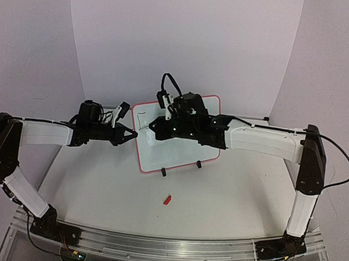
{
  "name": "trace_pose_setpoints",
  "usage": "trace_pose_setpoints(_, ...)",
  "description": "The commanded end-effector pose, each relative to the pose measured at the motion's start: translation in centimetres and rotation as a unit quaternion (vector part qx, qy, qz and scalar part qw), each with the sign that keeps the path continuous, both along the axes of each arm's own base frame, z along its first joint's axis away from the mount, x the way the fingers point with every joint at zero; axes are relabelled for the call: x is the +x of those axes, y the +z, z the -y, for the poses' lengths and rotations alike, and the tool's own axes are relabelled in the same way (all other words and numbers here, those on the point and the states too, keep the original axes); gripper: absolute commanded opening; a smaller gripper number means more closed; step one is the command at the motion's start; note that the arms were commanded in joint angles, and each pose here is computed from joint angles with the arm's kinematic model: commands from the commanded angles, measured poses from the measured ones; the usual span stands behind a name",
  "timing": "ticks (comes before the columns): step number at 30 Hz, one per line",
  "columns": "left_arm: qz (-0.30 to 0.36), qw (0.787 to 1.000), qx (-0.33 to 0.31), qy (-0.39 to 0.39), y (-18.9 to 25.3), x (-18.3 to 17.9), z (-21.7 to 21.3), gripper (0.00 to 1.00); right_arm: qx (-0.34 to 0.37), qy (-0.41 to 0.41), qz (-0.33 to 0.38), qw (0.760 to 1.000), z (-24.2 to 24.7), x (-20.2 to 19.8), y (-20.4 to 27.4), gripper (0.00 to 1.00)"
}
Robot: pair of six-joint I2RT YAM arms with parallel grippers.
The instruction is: Write a sentence on the whiteboard
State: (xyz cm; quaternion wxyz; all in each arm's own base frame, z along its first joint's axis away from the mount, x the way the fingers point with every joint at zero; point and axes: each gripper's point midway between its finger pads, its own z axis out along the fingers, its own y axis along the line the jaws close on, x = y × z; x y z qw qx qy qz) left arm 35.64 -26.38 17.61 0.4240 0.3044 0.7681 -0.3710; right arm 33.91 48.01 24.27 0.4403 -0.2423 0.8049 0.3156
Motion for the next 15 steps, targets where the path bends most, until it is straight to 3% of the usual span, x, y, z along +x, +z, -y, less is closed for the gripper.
trace_pose_setpoints(1,0.029,0.999,0.023,0.012,0.2,0.7,-0.5,0.01,0.047,-0.002,0.038,0.998,1.1,-0.6,5.9,0.0)
trace_pose_setpoints(15,0.027,0.999,0.026,0.012,-0.1,0.8,-0.5,0.0,0.033,-0.016,0.048,0.998,0.1,1.0,4.9,0.0)
